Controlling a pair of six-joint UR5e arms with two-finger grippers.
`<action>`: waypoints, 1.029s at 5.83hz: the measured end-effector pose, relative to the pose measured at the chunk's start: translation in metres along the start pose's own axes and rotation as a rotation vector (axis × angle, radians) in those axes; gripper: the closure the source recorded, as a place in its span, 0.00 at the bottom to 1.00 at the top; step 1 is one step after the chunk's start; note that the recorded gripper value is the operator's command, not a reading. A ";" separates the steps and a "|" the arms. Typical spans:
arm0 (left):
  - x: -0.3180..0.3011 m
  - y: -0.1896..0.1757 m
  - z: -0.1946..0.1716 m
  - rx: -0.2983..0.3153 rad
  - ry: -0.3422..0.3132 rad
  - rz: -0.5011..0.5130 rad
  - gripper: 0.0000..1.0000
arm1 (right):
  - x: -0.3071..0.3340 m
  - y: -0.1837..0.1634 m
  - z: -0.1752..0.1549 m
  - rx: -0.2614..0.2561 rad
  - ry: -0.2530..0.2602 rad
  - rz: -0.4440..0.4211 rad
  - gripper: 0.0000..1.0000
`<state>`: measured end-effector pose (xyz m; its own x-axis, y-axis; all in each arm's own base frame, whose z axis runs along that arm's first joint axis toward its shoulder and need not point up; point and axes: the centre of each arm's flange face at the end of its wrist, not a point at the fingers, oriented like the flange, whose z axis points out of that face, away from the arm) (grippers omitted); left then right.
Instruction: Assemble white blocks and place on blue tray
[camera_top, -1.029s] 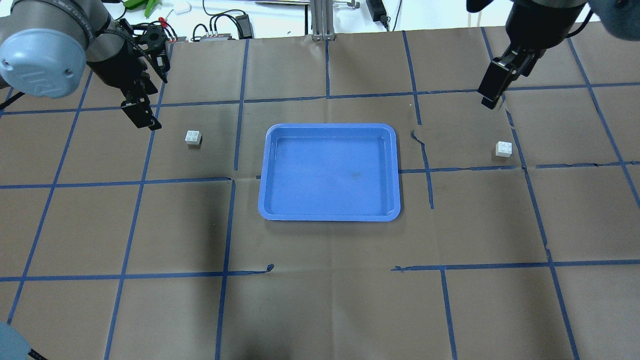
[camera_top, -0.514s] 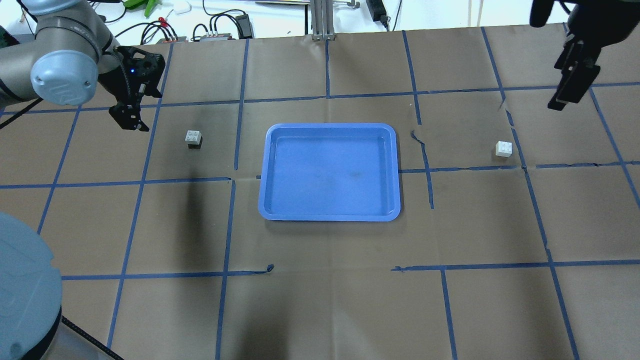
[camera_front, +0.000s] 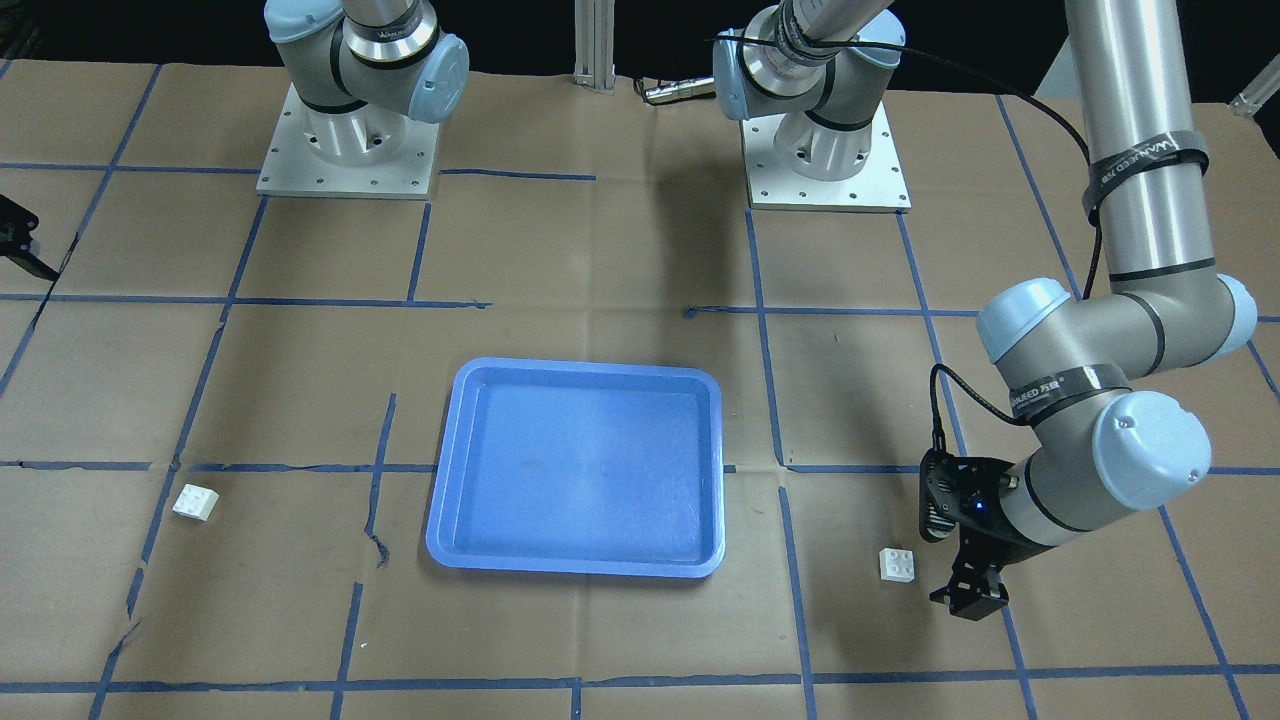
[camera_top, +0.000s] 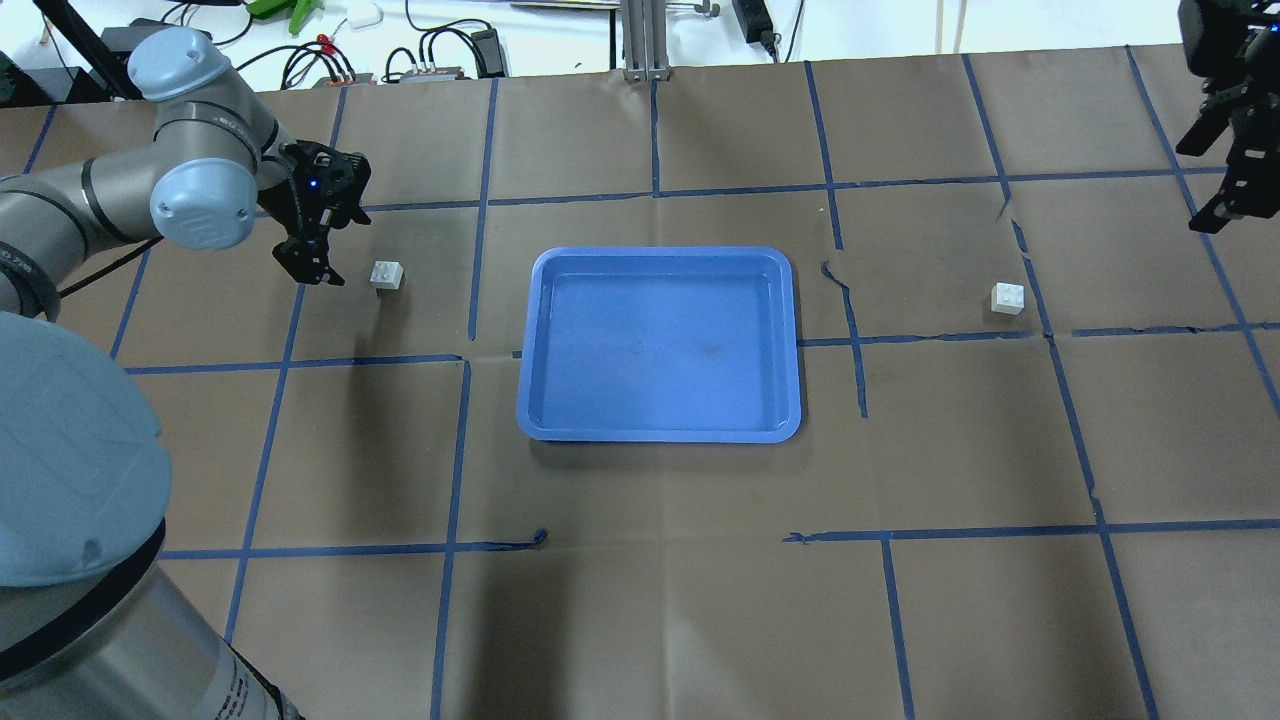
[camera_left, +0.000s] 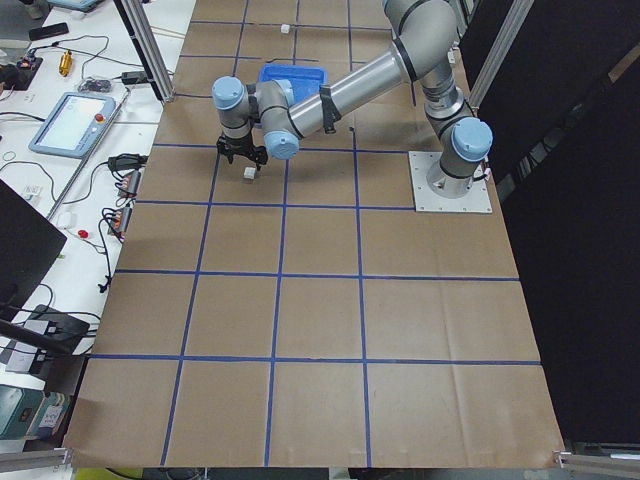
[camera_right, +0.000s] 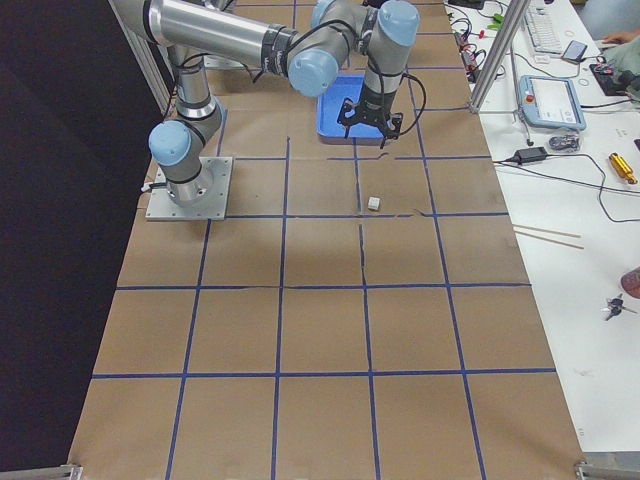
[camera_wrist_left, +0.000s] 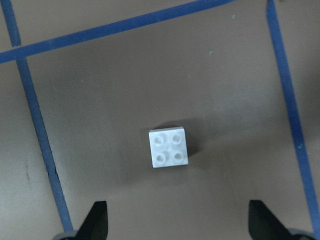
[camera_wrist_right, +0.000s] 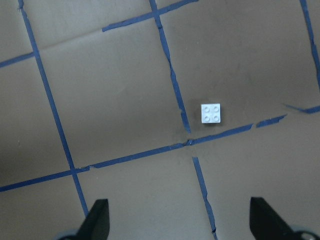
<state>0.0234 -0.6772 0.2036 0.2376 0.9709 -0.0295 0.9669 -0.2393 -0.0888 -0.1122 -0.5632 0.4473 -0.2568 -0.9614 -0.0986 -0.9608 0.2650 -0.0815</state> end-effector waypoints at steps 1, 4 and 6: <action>0.001 -0.001 0.019 0.018 0.001 0.002 0.08 | 0.019 0.016 0.018 0.114 0.004 -0.017 0.00; 0.001 0.000 0.033 0.029 -0.003 0.007 0.85 | 0.051 0.056 0.102 0.438 0.040 -0.082 0.00; 0.001 0.000 0.032 0.028 -0.006 0.010 0.92 | 0.043 0.061 0.175 0.526 0.075 -0.088 0.00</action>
<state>0.0202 -0.6765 0.1716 0.2467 0.9684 -0.0361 0.9615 -0.2492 -0.1159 -0.1635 -0.5759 0.2641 -0.2027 -0.9792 0.0010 -0.8022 0.1655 -0.5736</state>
